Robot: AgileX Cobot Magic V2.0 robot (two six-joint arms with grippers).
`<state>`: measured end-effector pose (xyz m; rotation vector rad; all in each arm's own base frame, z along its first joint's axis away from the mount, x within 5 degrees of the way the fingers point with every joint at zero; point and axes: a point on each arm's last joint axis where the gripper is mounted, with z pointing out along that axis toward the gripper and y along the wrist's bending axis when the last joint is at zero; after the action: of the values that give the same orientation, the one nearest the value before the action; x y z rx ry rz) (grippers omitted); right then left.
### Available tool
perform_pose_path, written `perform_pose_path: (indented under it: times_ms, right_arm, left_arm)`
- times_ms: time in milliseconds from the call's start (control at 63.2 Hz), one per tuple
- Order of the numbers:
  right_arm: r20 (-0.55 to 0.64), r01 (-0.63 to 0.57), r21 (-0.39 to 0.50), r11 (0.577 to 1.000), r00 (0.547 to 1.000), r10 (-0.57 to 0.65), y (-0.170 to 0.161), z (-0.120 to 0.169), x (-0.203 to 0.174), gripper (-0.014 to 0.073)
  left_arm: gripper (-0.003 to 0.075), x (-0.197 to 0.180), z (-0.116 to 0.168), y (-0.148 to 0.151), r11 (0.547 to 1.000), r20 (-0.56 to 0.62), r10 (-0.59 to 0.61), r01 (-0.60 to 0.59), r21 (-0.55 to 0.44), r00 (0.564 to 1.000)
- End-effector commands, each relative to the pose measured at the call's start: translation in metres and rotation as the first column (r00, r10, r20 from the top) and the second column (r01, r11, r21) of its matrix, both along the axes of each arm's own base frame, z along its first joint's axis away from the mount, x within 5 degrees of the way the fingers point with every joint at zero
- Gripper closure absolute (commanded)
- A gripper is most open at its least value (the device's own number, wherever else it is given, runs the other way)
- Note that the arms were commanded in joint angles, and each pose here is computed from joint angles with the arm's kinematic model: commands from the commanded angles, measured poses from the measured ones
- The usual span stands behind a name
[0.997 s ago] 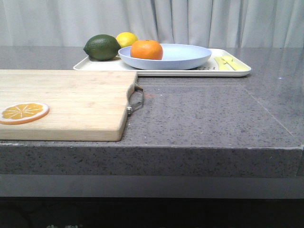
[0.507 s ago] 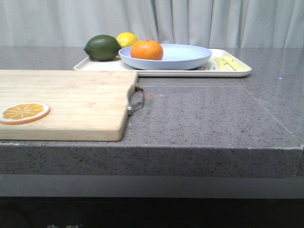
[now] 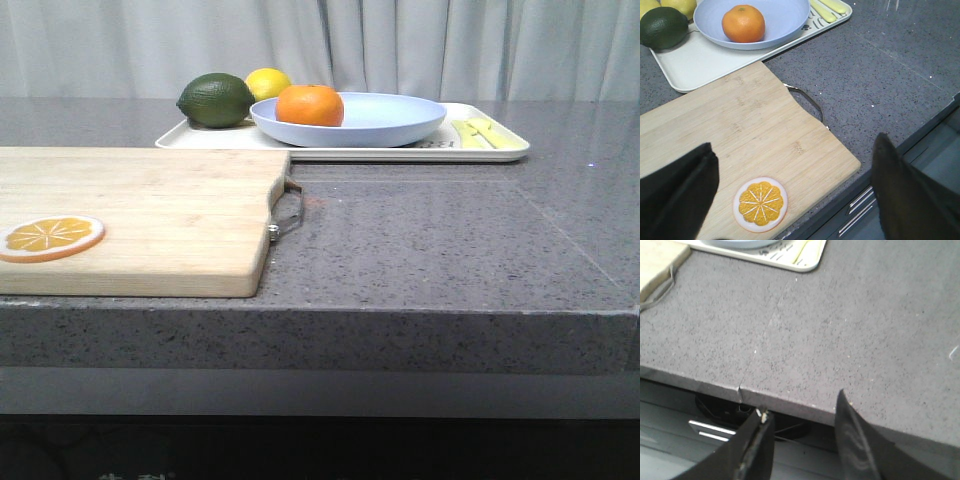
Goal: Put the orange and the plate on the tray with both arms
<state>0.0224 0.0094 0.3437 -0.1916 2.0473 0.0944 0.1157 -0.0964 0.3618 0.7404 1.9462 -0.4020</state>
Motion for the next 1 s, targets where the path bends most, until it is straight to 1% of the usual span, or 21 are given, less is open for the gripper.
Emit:
perform_pose_path:
  times_ms: [0, 79, 111, 190, 332, 412, 617, 855, 918, 982]
  right_arm:
    - [0.108, 0.012, 0.010, 1.000, 0.994, -0.013, -0.001, 0.014, 0.005, 0.0281]
    - [0.123, 0.013, 0.012, 1.000, 0.992, -0.014, -0.001, 0.016, 0.005, 0.0329]
    - [0.127, 0.013, 0.013, 1.000, 0.992, -0.015, -0.001, 0.016, 0.005, 0.0359]
    - [0.133, 0.014, 0.014, 1.000, 0.991, -0.015, -0.001, 0.017, 0.006, 0.0471]
    - [0.137, 0.014, 0.014, 1.000, 0.991, -0.016, -0.001, 0.017, 0.006, 0.0671]
    - [0.137, 0.014, 0.014, 1.000, 0.991, -0.016, -0.001, 0.017, 0.006, 0.0662]
    - [0.058, 0.006, 0.008, 1.000, 0.998, -0.006, 0.000, 0.010, 0.003, 0.0663]
    - [0.049, 0.005, 0.007, 1.000, 0.999, -0.005, 0.000, 0.009, 0.003, 0.0663]
    - [0.049, 0.005, 0.007, 1.000, 0.999, -0.005, 0.000, 0.009, 0.003, 0.0663]
    - [0.049, 0.005, 0.007, 1.000, 0.999, -0.005, 0.000, 0.009, 0.003, 0.0663]
  left_arm:
    - [0.0212, 0.001, 0.016, -0.001, 0.997, 0.081, 0.005, 0.001, -0.078, 0.997]
    - [0.0304, 0.001, 0.016, -0.001, 0.997, 0.081, 0.005, 0.001, -0.078, 0.997]
    - [0.0353, 0.001, 0.016, -0.001, 0.997, 0.081, 0.005, 0.001, -0.078, 0.997]
    - [0.0475, 0.001, 0.016, -0.001, 0.997, 0.081, 0.005, 0.001, -0.078, 0.997]
    - [0.0652, 0.001, 0.016, -0.001, 0.997, 0.081, 0.005, 0.001, -0.078, 0.997]
    - [0.0730, 0.001, 0.016, -0.001, 0.997, 0.081, 0.005, 0.001, -0.078, 0.997]
    - [0.0738, 0.001, 0.016, -0.001, 0.997, 0.081, 0.005, 0.001, -0.078, 0.997]
    - [0.0738, 0.001, 0.015, -0.001, 0.997, 0.084, 0.005, 0.002, -0.083, 0.996]
    - [0.0738, 0.000, 0.011, 0.004, 0.994, 0.116, 0.027, -0.014, -0.107, 0.993]
    - [0.0738, -0.002, 0.001, 0.011, 0.983, 0.117, 0.076, -0.055, -0.177, 0.990]
